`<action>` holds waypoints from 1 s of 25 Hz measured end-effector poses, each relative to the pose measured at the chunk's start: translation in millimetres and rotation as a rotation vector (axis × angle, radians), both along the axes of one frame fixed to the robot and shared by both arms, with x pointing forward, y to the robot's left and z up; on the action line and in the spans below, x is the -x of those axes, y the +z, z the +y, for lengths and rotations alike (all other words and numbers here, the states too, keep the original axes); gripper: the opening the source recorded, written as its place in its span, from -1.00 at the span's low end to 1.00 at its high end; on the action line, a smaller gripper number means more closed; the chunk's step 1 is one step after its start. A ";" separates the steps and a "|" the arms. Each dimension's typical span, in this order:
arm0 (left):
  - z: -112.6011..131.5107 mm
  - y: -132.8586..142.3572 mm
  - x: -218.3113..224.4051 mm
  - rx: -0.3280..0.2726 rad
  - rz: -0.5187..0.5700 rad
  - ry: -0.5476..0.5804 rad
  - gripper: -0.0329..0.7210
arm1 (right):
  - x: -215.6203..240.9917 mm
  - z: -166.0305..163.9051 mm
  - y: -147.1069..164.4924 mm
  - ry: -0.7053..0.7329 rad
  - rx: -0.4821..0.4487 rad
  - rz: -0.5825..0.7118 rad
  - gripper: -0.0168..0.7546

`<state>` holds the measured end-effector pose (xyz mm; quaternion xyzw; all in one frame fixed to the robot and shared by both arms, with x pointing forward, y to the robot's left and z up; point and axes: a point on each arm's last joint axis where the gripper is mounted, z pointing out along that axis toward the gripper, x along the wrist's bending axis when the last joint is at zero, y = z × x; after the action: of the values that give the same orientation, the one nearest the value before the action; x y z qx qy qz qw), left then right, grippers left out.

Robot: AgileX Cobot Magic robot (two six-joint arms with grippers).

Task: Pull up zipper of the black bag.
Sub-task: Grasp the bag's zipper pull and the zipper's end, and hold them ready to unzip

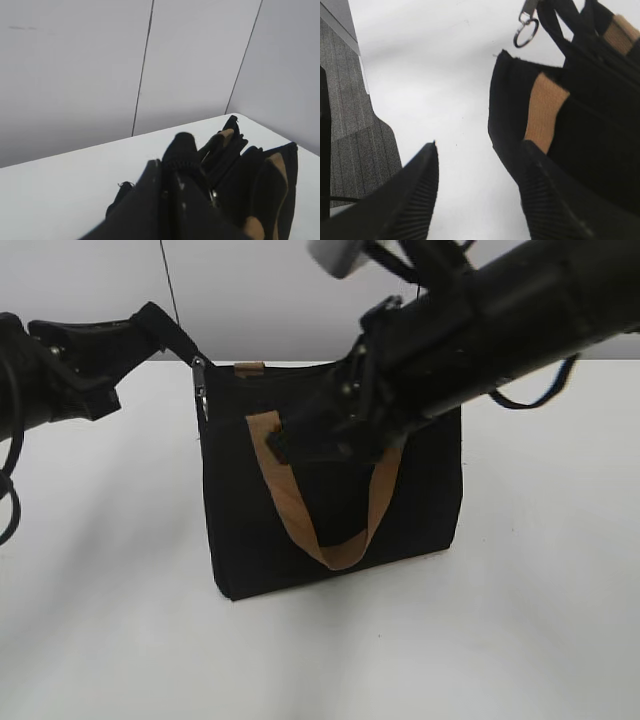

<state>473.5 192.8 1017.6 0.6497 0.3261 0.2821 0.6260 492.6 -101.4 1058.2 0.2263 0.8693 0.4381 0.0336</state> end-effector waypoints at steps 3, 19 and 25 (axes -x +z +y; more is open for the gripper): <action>-0.1 0.2 0.1 0.016 0.009 0.000 -0.91 | -14.6 21.9 -10.9 0.023 0.012 0.009 0.08; -0.6 1.7 0.4 0.084 0.044 -0.003 -0.91 | -50.2 55.9 -34.2 -0.050 -0.021 0.023 0.02; -0.7 1.9 0.6 0.084 0.042 -0.006 -0.91 | -52.3 56.9 -33.0 -0.085 -0.053 0.036 -0.15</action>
<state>473.0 192.1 1019.5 0.6296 0.3487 0.2528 0.6466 544.9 -44.5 1025.2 0.2717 0.8474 0.4552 0.0306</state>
